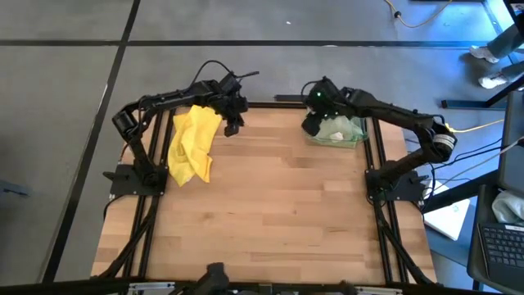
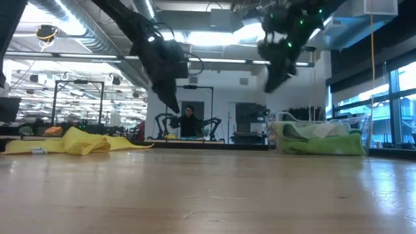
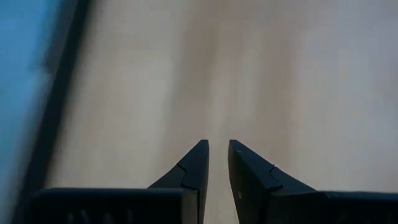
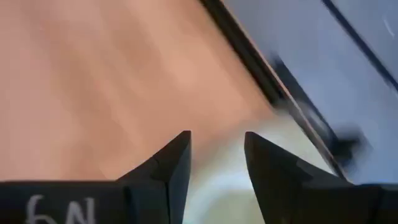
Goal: Fold microfiber towels
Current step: Fold the yellow cloth
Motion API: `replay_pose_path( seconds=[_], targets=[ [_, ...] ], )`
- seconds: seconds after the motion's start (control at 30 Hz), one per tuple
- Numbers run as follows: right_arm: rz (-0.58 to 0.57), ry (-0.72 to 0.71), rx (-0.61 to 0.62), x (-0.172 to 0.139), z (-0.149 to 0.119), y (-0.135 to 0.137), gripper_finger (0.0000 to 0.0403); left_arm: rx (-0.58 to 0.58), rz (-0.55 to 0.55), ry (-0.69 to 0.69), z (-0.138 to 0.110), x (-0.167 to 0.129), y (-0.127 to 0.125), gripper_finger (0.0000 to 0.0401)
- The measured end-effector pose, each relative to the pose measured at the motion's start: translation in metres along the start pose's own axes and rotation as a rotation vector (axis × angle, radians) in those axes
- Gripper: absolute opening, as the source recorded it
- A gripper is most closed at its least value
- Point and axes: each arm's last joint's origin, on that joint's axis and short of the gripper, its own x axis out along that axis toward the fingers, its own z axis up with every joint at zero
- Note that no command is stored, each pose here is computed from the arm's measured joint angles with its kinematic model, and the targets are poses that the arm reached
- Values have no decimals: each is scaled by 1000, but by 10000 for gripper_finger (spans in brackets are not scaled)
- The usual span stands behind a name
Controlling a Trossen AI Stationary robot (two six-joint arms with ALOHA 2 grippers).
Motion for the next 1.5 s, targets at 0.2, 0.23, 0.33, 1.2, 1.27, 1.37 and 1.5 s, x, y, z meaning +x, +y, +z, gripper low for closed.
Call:
replay_pose_path(
  seconds=[0.2,0.23,0.33,1.2,1.27,1.37,1.5],
  targets=[
    [358,-338,-189,10,5,50,152,-40,82,-85,-13,-34,-22,39],
    [410,-391,-207,15,3,56,152,-47,75,-108,-19,-40,-28,37],
    [502,-503,-249,31,-12,70,152,-100,99,-201,-38,-53,-42,35],
    [719,-660,-499,80,-68,118,152,-533,650,53,-109,-33,-106,35],
    [719,-661,-499,80,-68,118,152,-609,619,108,-113,-23,-97,34],
    [718,-662,-499,80,-68,118,152,-646,569,248,-124,-1,-89,34],
    [718,-665,-499,79,-67,118,152,-672,550,371,-134,25,-79,34]
  ],
)
